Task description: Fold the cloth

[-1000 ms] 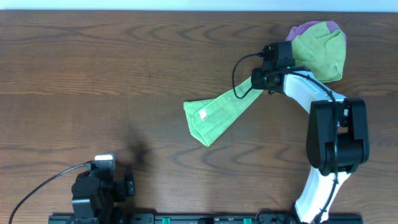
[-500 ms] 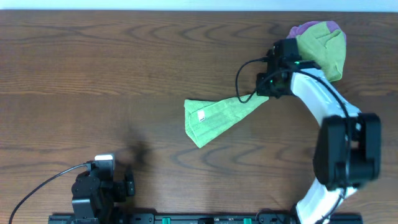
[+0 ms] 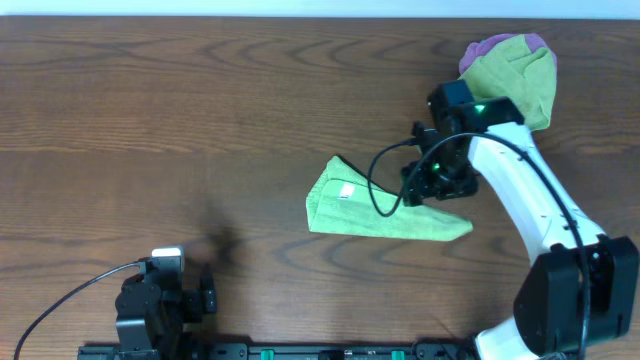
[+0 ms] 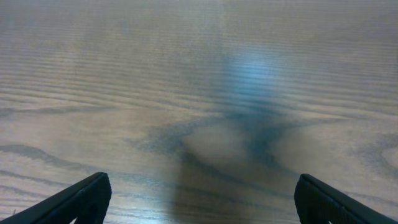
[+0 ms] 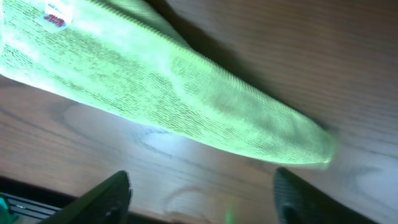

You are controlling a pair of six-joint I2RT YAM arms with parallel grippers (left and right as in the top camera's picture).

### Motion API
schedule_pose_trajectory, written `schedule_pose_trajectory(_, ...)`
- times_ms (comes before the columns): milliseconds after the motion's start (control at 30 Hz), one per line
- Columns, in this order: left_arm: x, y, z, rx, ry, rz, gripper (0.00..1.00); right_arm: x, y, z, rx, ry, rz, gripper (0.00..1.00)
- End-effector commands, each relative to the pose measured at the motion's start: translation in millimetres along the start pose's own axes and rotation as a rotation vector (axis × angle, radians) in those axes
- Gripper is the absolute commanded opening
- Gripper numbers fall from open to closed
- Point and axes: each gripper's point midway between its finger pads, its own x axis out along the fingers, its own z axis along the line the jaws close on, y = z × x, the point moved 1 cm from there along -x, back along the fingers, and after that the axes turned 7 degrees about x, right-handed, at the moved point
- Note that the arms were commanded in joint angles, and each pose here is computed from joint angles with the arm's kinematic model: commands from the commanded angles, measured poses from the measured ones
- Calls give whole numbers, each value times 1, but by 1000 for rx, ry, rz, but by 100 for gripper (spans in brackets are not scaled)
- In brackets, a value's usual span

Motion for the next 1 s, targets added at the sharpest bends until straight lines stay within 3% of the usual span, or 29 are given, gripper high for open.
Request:
schedule_pose_trajectory(0, 4, 3, 2, 26, -18, 5, 95, 0, -7, 2, -35, 6, -38, 81)
schedule_pose_trajectory(167, 4, -3, 1, 24, -11, -20, 95, 9, -25, -20, 3, 44, -105, 80)
schedule_pose_trajectory(267, 3, -8, -3, 24, 19, -43, 95, 20, -35, -20, -68, -31, -135, 76)
schedule_pose_trajectory(533, 1, -21, -18, 28, 110, -107, 95, 48, -62, 28, -255, -236, -196, 70)
schedule_pose_trajectory(967, 2, -20, -17, 28, 109, -99, 96, 87, -70, 116, -512, -250, -240, 73)
